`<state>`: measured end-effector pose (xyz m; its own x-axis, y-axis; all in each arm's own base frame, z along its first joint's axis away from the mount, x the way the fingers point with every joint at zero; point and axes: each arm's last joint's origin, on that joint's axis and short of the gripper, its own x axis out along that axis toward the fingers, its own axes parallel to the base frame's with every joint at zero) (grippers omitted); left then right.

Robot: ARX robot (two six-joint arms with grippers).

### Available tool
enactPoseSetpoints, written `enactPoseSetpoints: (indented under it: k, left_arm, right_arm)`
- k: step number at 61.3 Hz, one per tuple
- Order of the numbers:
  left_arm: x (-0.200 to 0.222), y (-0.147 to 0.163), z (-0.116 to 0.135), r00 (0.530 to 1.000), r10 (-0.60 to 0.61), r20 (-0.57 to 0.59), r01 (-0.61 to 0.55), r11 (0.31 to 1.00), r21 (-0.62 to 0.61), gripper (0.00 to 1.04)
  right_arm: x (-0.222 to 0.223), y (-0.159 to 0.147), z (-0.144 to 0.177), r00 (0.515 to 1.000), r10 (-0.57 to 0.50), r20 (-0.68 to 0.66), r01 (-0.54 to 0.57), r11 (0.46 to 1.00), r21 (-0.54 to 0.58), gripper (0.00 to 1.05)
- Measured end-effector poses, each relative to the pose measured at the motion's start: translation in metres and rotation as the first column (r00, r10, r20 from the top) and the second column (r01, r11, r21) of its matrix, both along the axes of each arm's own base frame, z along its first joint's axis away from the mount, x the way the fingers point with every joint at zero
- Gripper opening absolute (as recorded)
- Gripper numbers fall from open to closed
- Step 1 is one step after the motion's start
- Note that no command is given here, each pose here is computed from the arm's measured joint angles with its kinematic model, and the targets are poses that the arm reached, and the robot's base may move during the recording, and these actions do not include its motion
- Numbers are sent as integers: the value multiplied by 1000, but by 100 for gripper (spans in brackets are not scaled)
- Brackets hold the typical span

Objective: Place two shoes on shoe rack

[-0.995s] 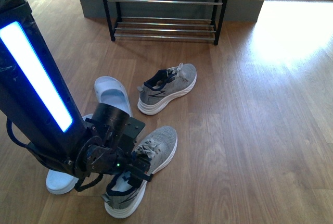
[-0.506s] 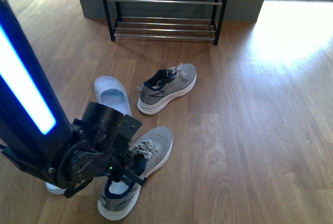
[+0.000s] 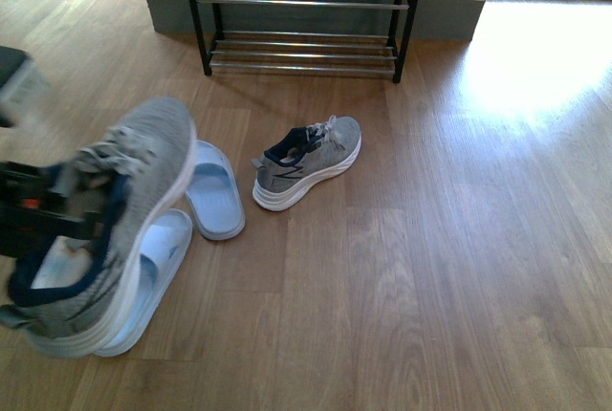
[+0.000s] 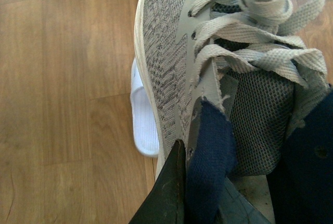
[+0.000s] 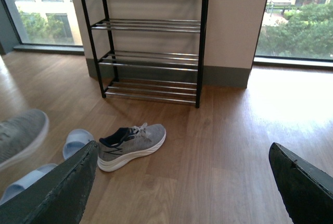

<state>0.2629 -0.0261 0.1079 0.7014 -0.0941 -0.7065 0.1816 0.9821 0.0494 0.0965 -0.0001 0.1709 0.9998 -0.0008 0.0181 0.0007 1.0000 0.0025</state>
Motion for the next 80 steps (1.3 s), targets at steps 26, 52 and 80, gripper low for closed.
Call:
enactPoseSetpoints:
  k: [26, 52, 80]
  left_arm:
    - [-132, 78, 85, 874, 240, 422, -237, 970, -60, 2]
    - [-153, 83, 93, 786, 223, 576, -294, 955, 30, 2]
    - [-153, 83, 93, 786, 224, 576, -296, 955, 32, 2]
  right_arm:
    - [0, 0, 0, 1000, 0, 0, 0, 1000, 0, 95]
    - [0, 0, 0, 1000, 0, 0, 0, 1000, 0, 95]
    - [0, 0, 0, 1000, 0, 0, 0, 1000, 0, 95]
